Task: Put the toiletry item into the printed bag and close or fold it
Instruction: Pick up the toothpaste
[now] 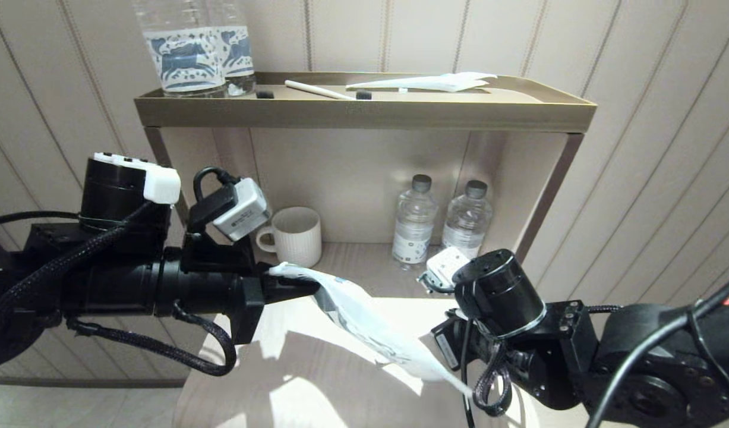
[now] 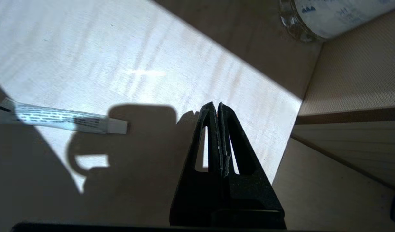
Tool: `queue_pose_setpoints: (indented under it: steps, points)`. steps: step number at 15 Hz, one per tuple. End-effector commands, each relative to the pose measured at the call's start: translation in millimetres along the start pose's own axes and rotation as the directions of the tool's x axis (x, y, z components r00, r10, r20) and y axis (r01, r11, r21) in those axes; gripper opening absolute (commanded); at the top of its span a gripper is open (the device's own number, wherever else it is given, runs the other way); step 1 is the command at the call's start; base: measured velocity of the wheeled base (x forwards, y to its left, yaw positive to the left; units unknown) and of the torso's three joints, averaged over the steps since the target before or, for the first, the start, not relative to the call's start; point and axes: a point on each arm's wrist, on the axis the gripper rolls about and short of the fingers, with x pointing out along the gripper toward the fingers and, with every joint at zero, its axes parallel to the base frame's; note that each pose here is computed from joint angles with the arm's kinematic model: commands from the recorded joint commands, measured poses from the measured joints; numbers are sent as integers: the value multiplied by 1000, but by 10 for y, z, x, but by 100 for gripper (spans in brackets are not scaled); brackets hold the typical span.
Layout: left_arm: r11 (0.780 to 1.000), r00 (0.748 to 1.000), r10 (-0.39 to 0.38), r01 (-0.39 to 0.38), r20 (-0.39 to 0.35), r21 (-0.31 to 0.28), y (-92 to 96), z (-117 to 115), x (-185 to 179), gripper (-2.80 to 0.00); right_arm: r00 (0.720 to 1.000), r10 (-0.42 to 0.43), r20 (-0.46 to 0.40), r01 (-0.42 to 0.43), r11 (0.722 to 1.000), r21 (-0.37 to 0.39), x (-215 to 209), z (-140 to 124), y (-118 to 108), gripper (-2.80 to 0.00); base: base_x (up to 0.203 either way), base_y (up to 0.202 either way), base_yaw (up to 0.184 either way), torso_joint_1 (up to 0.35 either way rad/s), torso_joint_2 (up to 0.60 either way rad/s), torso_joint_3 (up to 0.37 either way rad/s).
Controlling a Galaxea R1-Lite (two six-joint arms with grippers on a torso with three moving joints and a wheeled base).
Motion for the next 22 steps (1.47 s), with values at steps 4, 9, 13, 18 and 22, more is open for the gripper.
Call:
queue_pose_setpoints:
  steps: [4, 9, 13, 18, 22]
  points:
    - [1000, 1000, -8, 8, 1, 2, -5, 6, 8, -280, 996, 78, -51, -76, 996, 41, -81, -5, 71, 0, 0, 0, 0, 0, 0, 0]
    - [1000, 1000, -7, 7, 3, 2, -7, 9, 4, -280, 959, 256, -118, -240, 961, 138, -189, 107, 66, 0, 0, 0, 0, 0, 0, 0]
    - [1000, 1000, -7, 7, 3, 2, -2, 6, 12, -280, 956, 266, -126, -249, 959, 138, -131, 123, 132, 0, 0, 0, 0, 0, 0, 0]
    - [1000, 1000, -9, 9, -1, 1, 5, -5, 27, -280, 949, 257, -181, -239, 964, 113, 112, 68, 275, 0, 0, 0, 0, 0, 0, 0]
    - [1000, 1000, -11, 11, -7, -3, 13, -20, 46, -280, 950, 258, -173, -244, 965, 97, 111, 94, 280, 0, 0, 0, 0, 0, 0, 0]
